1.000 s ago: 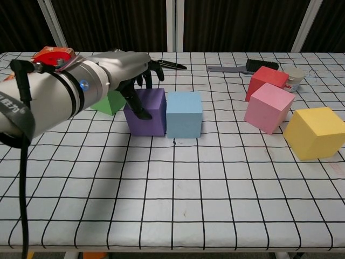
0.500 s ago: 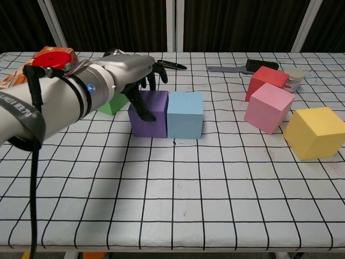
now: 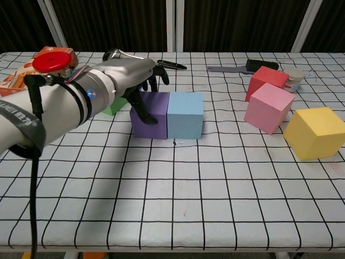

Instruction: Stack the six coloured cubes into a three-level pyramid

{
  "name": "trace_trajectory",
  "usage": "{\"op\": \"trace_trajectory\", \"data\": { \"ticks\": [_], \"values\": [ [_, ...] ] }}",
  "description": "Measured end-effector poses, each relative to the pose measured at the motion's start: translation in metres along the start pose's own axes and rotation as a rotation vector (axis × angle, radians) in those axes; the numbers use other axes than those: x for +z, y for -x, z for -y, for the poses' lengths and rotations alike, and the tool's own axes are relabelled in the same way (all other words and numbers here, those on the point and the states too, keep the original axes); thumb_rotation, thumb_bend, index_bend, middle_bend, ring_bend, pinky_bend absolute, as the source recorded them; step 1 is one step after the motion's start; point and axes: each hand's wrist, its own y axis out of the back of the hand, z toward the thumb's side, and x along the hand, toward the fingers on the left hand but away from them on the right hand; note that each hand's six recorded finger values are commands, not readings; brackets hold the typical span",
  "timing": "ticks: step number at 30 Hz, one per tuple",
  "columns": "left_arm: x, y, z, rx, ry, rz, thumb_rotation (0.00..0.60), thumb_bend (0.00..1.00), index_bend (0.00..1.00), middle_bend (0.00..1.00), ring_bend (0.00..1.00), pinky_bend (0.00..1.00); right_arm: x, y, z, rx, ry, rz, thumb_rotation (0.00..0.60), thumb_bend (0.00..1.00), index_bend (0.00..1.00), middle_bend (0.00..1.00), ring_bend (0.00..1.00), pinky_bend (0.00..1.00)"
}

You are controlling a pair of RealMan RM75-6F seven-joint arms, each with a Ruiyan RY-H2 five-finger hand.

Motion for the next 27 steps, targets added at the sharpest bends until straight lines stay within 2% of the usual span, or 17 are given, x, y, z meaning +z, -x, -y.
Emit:
{"op": "trace_trajectory", "data": {
  "ticks": [6, 19, 27],
  "values": [
    [-0.0011, -0.0001, -0.0004, 0.004, 0.016, 0.009, 0.600, 0.16, 0.14, 0.28, 0.26, 0.22, -0.0006, -0.0004, 0.0004, 0.003, -0.001, 0.004, 0.600, 0.19, 0.00, 0.00, 0.00, 0.00],
    [0.0004, 0.0020, 0.0037, -0.013, 0.025, 0.023, 0.600, 0.15, 0.14, 0.21, 0.20, 0.22, -0.0009, -0.0011, 0.0012, 0.011, -0.003, 0.005, 0.600, 0.19, 0.00, 0.00, 0.00, 0.00],
    [0.0028, 0.0040, -0.0004, 0.002, 0.032, 0.034, 0.600, 0.14, 0.13, 0.14, 0.14, 0.22, 0.0000, -0.0012, 0.0000, 0.011, -0.003, 0.003, 0.600, 0.19, 0.00, 0.00, 0.00, 0.00]
  ]
}}
